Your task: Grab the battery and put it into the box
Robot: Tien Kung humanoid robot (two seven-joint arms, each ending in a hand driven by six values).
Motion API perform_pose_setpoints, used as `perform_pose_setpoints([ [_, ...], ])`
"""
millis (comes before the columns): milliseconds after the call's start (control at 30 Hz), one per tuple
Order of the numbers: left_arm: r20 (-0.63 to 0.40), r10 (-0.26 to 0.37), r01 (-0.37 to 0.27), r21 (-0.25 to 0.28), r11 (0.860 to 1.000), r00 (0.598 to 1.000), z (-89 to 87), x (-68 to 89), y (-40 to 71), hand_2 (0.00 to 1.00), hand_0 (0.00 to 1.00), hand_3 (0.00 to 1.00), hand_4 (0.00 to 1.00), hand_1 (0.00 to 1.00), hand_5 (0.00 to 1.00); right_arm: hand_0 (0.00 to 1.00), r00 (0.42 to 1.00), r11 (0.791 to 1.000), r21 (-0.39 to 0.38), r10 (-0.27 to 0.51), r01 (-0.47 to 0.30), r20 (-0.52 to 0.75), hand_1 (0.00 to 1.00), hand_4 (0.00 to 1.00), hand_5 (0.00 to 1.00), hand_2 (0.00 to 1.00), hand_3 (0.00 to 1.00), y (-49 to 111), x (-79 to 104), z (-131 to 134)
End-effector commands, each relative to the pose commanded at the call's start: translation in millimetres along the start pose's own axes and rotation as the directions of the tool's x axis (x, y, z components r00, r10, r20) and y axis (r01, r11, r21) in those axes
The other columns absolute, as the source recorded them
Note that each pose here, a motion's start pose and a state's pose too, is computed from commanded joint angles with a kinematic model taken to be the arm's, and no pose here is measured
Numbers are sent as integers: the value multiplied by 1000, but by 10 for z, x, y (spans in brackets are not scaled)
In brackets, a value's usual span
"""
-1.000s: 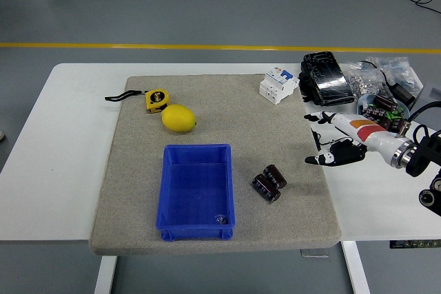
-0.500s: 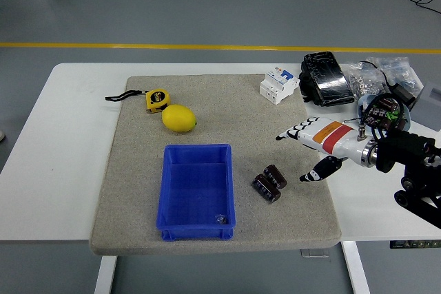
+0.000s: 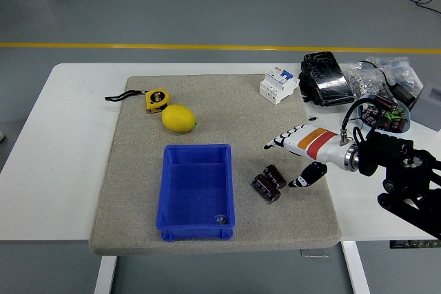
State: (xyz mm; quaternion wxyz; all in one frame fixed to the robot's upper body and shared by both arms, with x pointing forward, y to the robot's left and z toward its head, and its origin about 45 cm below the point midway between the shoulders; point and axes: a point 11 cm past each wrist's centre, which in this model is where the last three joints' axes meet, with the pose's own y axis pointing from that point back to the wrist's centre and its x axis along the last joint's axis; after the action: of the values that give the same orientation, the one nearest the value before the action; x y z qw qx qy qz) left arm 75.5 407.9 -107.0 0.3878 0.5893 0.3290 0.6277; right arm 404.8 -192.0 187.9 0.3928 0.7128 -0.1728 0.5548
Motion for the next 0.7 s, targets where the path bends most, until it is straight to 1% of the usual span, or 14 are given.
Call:
perform_pose_setpoints([
  [33,1,0,0,0,1000,1000,0,1,0,639,602,584,640,561,600,755,1000,1000,3,1,-1,3,747,941,258,802,843,-7,-7,-10],
  [200,2,-1,1,0,1000,1000,7,-3,1,639,602,584,640,561,600,755,1000,1000,2,2,-2,13,747,941,258,802,843,-31,-58,-9],
  [467,2,-3,3,-4,1000,1000,31,-14,6,640,602,584,640,559,599,745,999,1000,-12,-23,23,26,736,929,259,795,839,-59,-181,12],
  [700,1,-7,7,-11,1000,1000,77,-35,14,639,602,584,640,557,598,731,999,999,-15,-33,33,30,735,924,260,793,835,-81,-232,16],
])
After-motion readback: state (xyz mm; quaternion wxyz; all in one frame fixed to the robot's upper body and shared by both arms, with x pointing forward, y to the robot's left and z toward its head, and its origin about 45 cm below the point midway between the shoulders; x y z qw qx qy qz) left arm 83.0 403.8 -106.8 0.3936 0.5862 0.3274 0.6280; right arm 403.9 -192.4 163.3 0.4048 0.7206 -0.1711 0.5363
